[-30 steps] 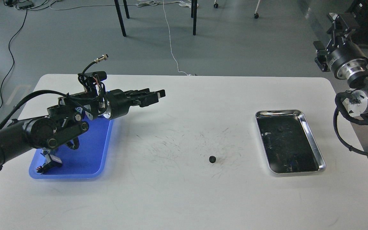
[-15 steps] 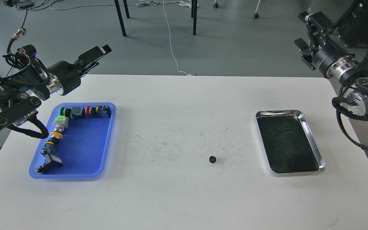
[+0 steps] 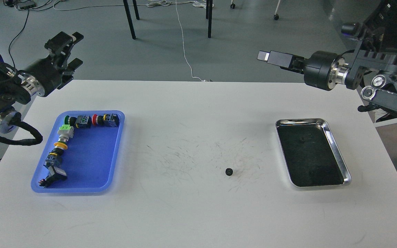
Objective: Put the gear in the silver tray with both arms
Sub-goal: 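Retract the left arm and swing the right gripper toward the gear, then lower the right gripper onto the black gear on the table, then close the right gripper on the black gear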
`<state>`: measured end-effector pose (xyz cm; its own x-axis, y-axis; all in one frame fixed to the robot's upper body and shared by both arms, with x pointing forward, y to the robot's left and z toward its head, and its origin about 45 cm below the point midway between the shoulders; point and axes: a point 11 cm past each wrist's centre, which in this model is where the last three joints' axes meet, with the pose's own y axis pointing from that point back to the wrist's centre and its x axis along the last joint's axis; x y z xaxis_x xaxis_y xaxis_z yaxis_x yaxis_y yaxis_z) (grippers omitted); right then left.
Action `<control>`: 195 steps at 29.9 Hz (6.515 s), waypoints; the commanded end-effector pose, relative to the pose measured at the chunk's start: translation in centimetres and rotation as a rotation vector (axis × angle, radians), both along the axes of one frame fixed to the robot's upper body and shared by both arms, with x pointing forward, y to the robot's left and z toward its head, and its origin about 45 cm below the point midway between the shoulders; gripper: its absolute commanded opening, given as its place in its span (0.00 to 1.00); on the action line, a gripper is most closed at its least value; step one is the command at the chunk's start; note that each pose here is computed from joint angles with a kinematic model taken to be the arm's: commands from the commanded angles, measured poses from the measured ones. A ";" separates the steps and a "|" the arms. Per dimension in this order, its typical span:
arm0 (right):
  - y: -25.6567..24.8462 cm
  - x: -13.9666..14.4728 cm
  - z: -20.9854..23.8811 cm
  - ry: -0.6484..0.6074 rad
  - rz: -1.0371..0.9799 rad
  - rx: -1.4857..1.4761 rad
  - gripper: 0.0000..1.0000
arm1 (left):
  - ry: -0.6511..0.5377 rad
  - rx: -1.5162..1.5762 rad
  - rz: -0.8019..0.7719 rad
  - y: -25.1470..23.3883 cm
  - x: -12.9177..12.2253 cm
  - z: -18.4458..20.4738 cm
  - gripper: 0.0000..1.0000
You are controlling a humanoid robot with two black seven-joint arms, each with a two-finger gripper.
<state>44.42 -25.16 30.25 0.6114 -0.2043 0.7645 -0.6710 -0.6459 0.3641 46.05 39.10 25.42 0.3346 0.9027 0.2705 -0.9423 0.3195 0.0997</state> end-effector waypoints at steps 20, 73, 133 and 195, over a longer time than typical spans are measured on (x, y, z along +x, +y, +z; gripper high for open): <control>10.1 -5.5 -5.6 -0.074 0.802 -0.755 0.94 | 0.031 -0.374 0.107 4.2 -1.9 -1.6 0.98; 12.0 -7.2 -13.9 -0.006 1.022 -1.051 0.65 | 0.032 -0.477 0.242 7.6 -4.3 -4.0 0.98; 11.9 -8.8 -15.5 0.064 1.012 -0.986 0.59 | 0.044 -0.457 0.268 9.0 -5.3 -4.5 0.98; 12.3 -8.4 -15.8 0.045 0.999 -0.972 0.11 | 0.041 -0.433 0.293 10.6 -6.1 -4.1 0.98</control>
<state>36.03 -12.79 14.48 0.2128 0.9211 0.3261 -0.0561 -0.3217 0.9452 39.99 49.64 21.36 0.0540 0.9862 -0.1566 -0.9965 0.0633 0.0549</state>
